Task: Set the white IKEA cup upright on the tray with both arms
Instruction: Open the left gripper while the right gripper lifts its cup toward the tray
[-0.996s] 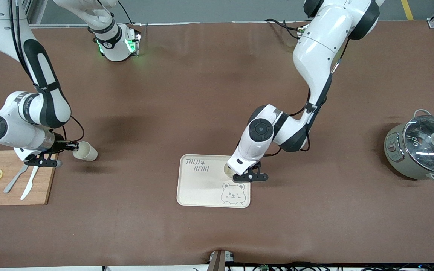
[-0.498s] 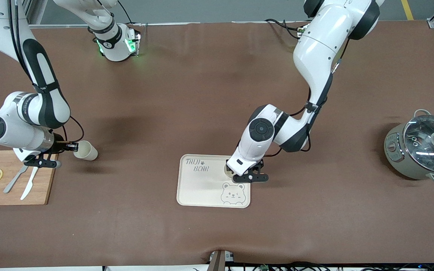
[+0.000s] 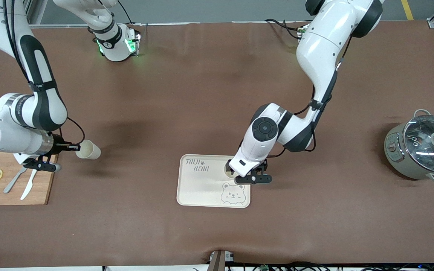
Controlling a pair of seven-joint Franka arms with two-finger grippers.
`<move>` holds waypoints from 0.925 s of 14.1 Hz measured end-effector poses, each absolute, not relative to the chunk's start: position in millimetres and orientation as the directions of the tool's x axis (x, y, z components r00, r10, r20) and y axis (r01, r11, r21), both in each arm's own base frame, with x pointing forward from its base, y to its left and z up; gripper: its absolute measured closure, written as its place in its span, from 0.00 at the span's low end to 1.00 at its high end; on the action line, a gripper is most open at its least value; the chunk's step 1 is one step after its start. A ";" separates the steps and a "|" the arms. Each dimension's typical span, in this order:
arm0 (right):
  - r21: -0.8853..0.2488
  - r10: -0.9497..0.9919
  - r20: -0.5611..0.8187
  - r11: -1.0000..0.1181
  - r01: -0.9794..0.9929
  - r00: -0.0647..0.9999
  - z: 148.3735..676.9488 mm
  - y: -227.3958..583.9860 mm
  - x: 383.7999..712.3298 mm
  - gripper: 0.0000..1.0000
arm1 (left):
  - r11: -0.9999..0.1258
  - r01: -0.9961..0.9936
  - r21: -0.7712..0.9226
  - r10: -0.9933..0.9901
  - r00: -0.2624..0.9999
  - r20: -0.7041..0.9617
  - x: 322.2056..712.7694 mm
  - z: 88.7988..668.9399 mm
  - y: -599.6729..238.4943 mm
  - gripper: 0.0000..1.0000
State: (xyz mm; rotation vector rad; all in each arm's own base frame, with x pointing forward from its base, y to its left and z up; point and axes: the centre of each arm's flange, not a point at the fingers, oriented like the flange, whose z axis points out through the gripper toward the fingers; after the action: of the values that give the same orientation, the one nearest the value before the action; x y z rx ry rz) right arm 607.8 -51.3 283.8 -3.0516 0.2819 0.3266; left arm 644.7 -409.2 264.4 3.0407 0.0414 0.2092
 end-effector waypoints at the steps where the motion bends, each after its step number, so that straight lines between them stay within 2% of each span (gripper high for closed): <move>1: -0.044 -0.200 -0.223 -0.976 -0.215 0.954 289.7 -40.2 611.2 0.97 | -0.996 0.015 0.087 0.026 0.991 0.134 648.6 272.5 -401.6 0.00; 8: -0.045 -0.379 -0.214 -0.917 -0.396 0.900 332.5 67.5 632.4 0.97 | -0.998 -0.050 0.035 -0.046 0.993 0.105 664.0 321.1 -356.1 0.00; 13: -0.031 -0.470 -0.197 -0.874 -0.484 0.861 341.6 125.3 639.6 0.97 | -0.992 -0.128 -0.008 -0.128 0.990 0.066 675.4 366.0 -293.2 0.00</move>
State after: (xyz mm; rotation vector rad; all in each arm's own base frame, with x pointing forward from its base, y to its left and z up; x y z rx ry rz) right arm 639.6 125.3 341.6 -2.9534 0.7582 0.2814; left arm 675.4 -293.2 366.0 3.1374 -0.2023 0.1039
